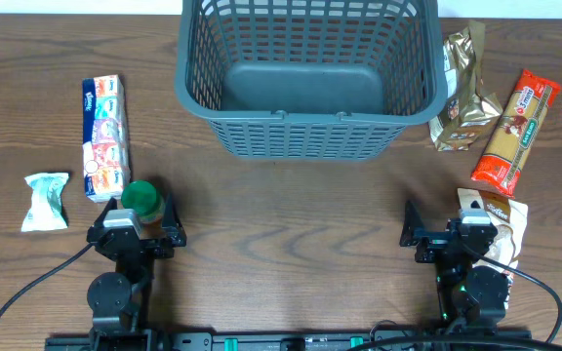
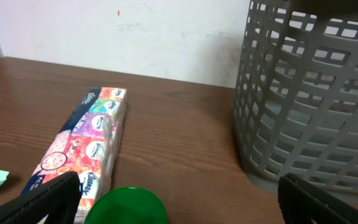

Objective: Pack container

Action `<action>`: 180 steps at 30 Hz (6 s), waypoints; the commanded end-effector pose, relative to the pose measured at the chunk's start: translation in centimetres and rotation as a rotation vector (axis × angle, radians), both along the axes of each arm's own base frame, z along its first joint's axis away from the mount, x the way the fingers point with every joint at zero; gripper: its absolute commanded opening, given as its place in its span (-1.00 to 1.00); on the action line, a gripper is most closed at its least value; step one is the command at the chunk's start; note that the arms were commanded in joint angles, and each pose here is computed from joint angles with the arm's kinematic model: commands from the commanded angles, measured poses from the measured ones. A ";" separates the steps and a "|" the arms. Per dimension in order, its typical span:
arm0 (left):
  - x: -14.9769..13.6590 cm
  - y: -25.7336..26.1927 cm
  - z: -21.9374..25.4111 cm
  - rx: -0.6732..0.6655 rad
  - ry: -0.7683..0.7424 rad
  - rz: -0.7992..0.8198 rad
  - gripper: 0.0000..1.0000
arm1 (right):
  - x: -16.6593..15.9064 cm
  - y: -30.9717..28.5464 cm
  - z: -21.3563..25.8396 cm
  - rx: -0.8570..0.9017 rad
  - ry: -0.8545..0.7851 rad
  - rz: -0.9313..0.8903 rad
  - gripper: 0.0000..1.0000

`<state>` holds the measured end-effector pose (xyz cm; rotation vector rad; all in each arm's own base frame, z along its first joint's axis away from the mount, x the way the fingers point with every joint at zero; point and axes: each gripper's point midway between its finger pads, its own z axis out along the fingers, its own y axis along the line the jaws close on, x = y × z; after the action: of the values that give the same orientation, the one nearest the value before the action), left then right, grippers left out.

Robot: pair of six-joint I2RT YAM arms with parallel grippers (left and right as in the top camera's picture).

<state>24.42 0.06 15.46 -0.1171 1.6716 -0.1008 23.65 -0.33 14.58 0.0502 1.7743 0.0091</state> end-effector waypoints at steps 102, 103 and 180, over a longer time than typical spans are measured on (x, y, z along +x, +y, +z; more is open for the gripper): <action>0.0 0.3 -1.7 0.018 0.048 0.015 0.97 | 0.0 0.0 0.0 -0.013 -0.005 0.002 0.98; 0.0 0.3 -1.7 0.018 0.048 0.015 0.97 | 0.0 0.0 0.0 -0.013 -0.005 0.002 0.99; 1.9 1.0 6.9 -0.064 0.300 0.075 0.97 | 1.2 0.0 14.7 0.111 0.410 0.006 0.99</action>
<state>25.64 0.69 21.54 -0.2242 1.9392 -0.0950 24.05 -0.19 26.67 0.1490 2.1352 0.1056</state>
